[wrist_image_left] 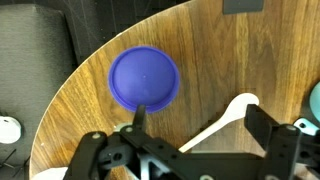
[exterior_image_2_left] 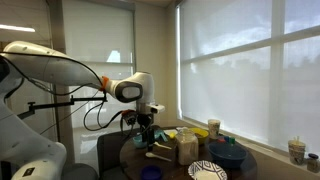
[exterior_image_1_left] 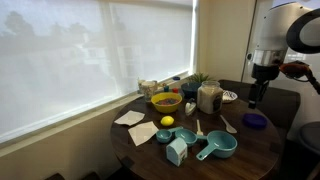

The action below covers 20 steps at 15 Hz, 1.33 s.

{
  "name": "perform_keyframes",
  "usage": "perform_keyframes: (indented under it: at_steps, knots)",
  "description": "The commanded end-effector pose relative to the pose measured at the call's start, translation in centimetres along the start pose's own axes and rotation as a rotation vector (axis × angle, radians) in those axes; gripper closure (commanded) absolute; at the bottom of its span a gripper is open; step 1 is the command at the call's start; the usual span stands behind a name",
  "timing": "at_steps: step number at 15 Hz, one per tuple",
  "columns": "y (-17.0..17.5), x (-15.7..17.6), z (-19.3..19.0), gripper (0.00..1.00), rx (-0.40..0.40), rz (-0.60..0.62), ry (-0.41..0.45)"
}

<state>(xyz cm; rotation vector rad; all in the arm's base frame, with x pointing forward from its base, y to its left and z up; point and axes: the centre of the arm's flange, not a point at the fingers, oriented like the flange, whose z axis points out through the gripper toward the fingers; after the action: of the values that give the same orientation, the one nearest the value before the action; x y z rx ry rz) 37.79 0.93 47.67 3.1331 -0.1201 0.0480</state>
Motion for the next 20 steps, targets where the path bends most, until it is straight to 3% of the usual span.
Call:
perform_keyframes:
  at_steps: [1, 10, 12, 20]
  knots:
    - [-1.8, 2.7, 1.4, 0.0, -0.022, 0.054, 0.025]
    - [-3.9, 6.5, 4.3, 0.0, -0.037, 0.124, 0.007]
    - [-3.3, 5.1, 4.3, 0.0, -0.016, 0.109, -0.003]
    - [-3.5, 5.8, 4.7, 0.0, -0.019, 0.109, -0.013]
